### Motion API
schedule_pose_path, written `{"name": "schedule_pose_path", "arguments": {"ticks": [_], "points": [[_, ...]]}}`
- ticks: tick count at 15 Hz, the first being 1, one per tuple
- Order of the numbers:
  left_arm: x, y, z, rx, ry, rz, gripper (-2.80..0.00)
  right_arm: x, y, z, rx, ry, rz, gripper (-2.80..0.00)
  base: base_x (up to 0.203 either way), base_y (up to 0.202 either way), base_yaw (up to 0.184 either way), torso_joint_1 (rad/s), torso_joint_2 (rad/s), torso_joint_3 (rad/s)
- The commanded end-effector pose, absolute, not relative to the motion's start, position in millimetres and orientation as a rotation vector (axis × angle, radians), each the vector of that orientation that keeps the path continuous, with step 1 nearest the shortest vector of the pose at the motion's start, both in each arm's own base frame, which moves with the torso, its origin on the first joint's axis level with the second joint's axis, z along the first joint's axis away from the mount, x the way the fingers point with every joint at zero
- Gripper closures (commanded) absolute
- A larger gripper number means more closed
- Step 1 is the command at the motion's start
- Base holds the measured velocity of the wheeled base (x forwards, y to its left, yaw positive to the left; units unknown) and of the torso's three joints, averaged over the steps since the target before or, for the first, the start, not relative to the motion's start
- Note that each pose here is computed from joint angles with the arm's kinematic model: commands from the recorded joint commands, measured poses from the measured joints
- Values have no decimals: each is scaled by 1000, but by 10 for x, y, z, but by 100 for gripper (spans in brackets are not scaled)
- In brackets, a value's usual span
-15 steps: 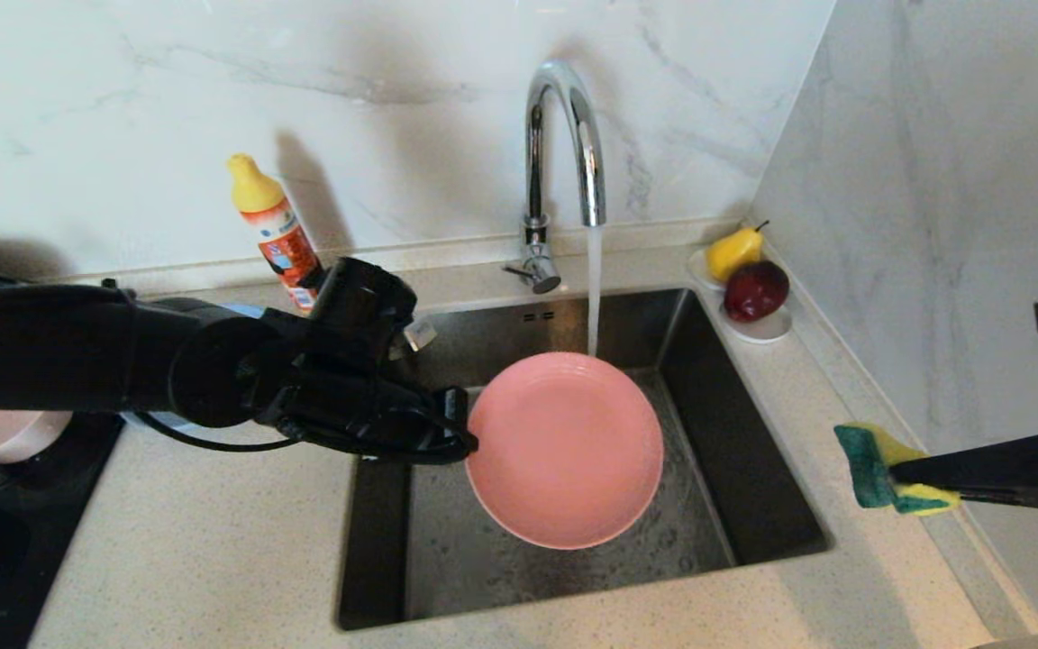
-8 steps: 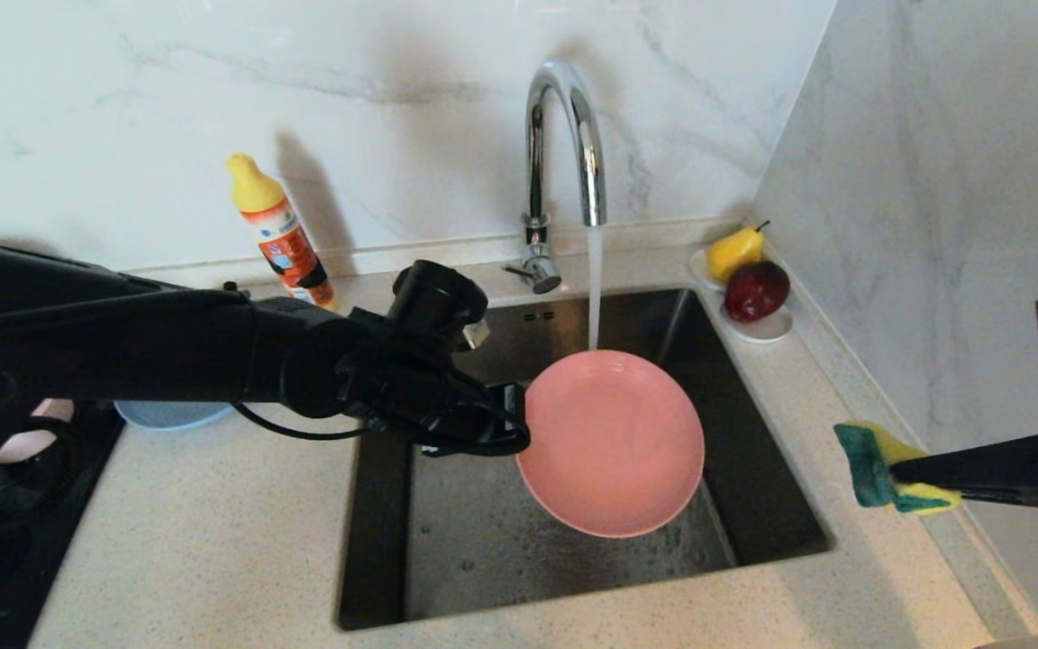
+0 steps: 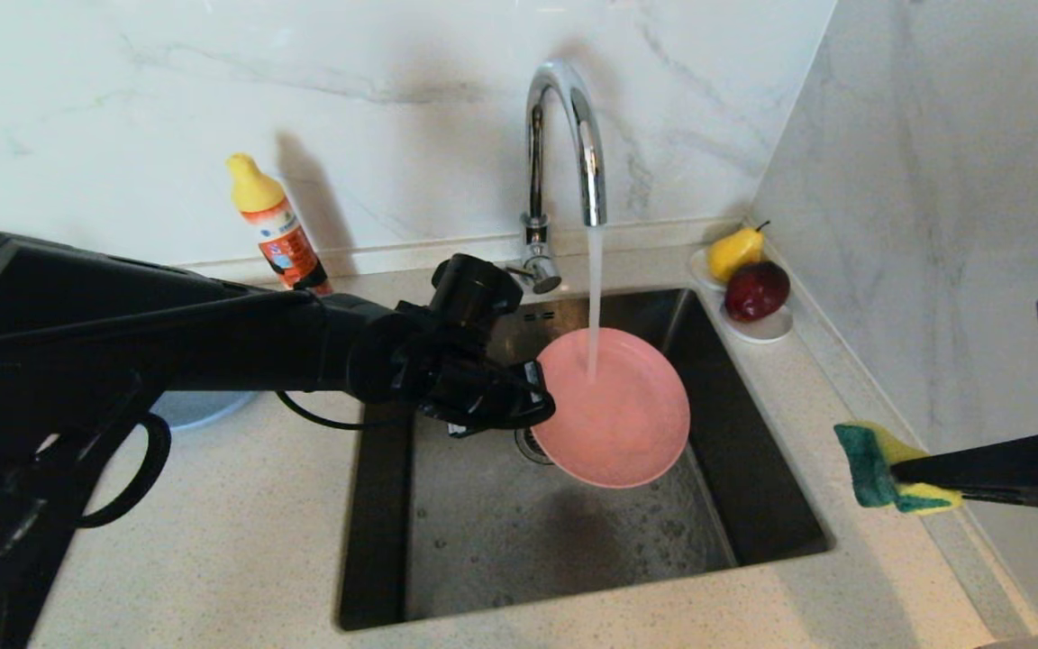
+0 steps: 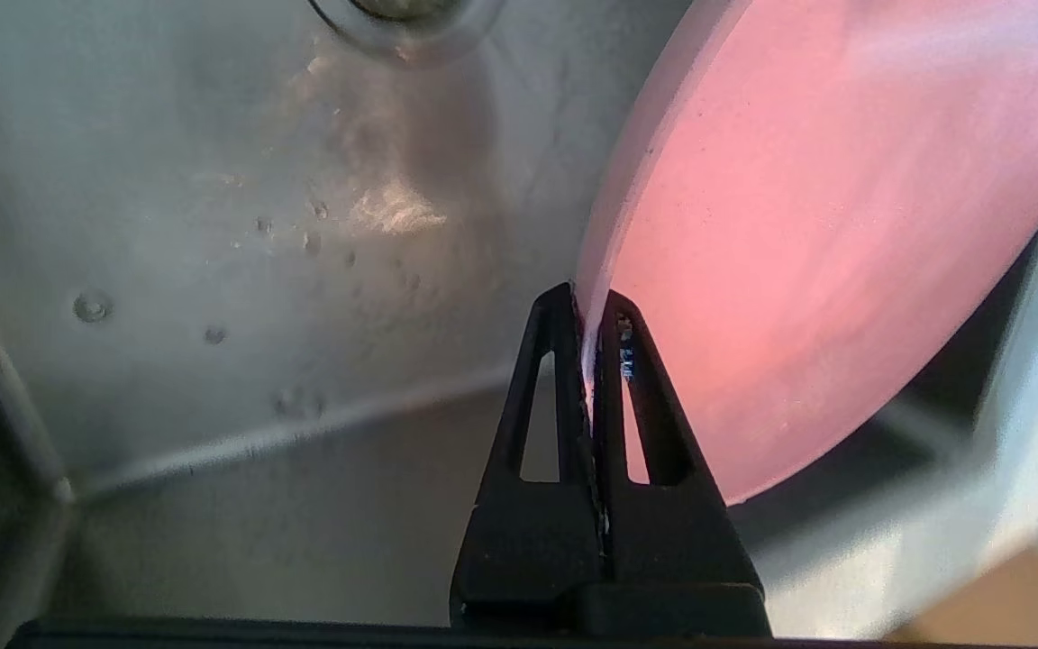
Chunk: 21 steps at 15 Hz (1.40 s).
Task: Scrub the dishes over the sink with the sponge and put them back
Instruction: Wash the plate
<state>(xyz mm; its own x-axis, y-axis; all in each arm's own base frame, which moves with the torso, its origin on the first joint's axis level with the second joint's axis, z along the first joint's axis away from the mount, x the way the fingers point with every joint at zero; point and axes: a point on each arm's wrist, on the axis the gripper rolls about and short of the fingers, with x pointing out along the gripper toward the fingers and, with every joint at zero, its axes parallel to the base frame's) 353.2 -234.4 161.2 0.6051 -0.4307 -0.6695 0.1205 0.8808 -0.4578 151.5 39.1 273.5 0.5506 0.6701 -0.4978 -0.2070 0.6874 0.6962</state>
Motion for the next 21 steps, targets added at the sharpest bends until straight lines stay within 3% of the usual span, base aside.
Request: {"name": "schedule_pose_path", "arguments": {"ticks": [1, 5, 14, 21], "points": [[3620, -2320, 1635, -437, 853, -303, 0, 1527, 395, 2710, 630, 849, 559, 0, 0, 0, 0, 0, 0, 0], [3631, -2166, 1708, -425, 817, -217, 0, 1521, 395, 2725, 630, 845, 565, 0, 0, 0, 0, 0, 0, 0], [3341, -1563, 2033, -77, 616, 188, 0, 1571, 417, 2635, 632, 888, 562, 0, 0, 0, 0, 0, 0, 0], [3019, -1369, 2242, -75, 589, 197, 0, 1569, 454, 2604, 642, 920, 614, 0, 0, 0, 0, 0, 0, 0]]}}
